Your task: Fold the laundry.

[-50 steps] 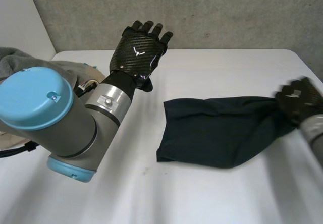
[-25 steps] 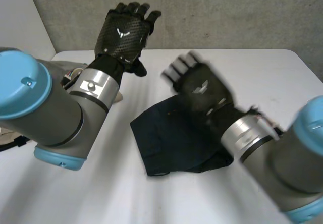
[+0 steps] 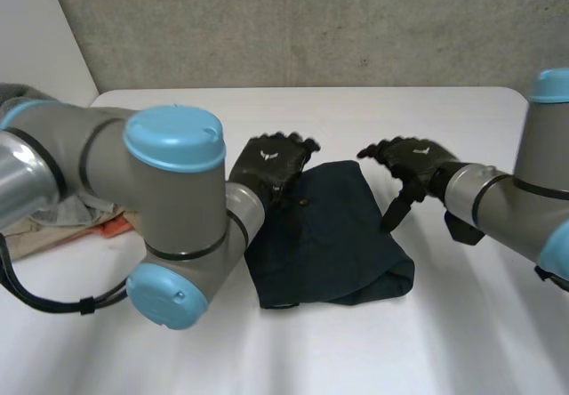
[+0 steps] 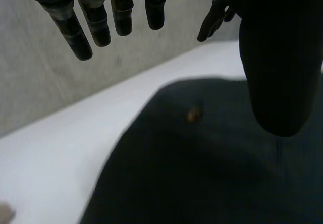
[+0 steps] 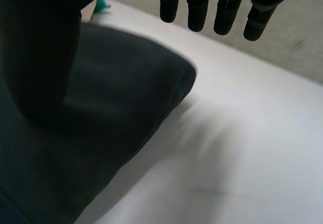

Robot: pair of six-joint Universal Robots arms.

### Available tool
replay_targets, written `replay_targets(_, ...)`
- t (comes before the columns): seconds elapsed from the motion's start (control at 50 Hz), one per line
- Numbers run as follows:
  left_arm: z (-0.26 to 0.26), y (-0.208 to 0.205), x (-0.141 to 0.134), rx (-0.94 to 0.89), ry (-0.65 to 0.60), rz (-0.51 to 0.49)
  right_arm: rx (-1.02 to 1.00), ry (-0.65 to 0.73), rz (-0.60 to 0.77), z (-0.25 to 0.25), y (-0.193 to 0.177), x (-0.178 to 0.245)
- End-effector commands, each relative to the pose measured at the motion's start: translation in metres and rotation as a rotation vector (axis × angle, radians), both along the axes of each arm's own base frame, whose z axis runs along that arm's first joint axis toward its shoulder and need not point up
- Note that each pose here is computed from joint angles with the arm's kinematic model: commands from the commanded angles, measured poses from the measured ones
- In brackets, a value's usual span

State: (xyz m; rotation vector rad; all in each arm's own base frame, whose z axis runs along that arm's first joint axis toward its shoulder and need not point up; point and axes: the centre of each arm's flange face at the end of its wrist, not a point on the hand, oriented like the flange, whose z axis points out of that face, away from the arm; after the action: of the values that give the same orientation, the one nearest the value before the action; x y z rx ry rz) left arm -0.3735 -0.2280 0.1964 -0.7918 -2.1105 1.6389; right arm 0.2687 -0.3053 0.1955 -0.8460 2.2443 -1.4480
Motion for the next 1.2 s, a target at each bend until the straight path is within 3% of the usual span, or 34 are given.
replay_targets(0.02,-0.044,0.002,0.005,0.097,-0.115,0.033,0.042,0.073,0.048,-0.032,-0.003,0.008)
replay_targets(0.2,-0.060,0.004,0.012,0.188,-0.200,0.033,-0.017,0.266,0.010,-0.053,-0.007,0.001)
replay_targets(0.3,-0.051,0.006,0.014,0.177,-0.203,0.025,-0.067,0.257,-0.012,-0.054,-0.007,-0.001)
replay_targets(0.42,0.001,0.003,0.014,0.072,-0.095,0.010,-0.262,0.183,-0.065,-0.004,0.004,-0.012)
replay_targets(0.5,0.037,-0.005,0.012,-0.017,0.004,-0.031,-0.280,0.143,-0.097,0.005,0.021,-0.019)
replay_targets(0.58,0.073,-0.010,0.010,-0.115,0.104,-0.107,-0.179,0.079,-0.152,-0.003,0.037,-0.027)
replay_targets(0.66,0.099,-0.012,0.004,-0.171,0.171,-0.253,-0.038,0.013,-0.171,-0.024,0.055,-0.031)
replay_targets(0.68,0.107,-0.009,0.001,-0.180,0.190,-0.340,-0.013,0.002,-0.170,-0.028,0.059,-0.031)
replay_targets(0.76,0.114,-0.003,-0.001,-0.162,0.215,-0.536,0.055,-0.031,-0.106,-0.042,0.072,-0.030)
replay_targets(0.84,0.113,-0.002,0.000,-0.138,0.228,-0.637,0.047,-0.080,-0.058,-0.049,0.072,-0.024)
replay_targets(0.96,0.113,0.000,-0.001,-0.140,0.227,-0.632,0.039,-0.087,-0.062,-0.078,0.056,-0.016)
replay_targets(1.2,0.111,0.007,-0.005,-0.134,0.225,-0.644,-0.101,-0.105,-0.174,-0.061,0.005,-0.014)
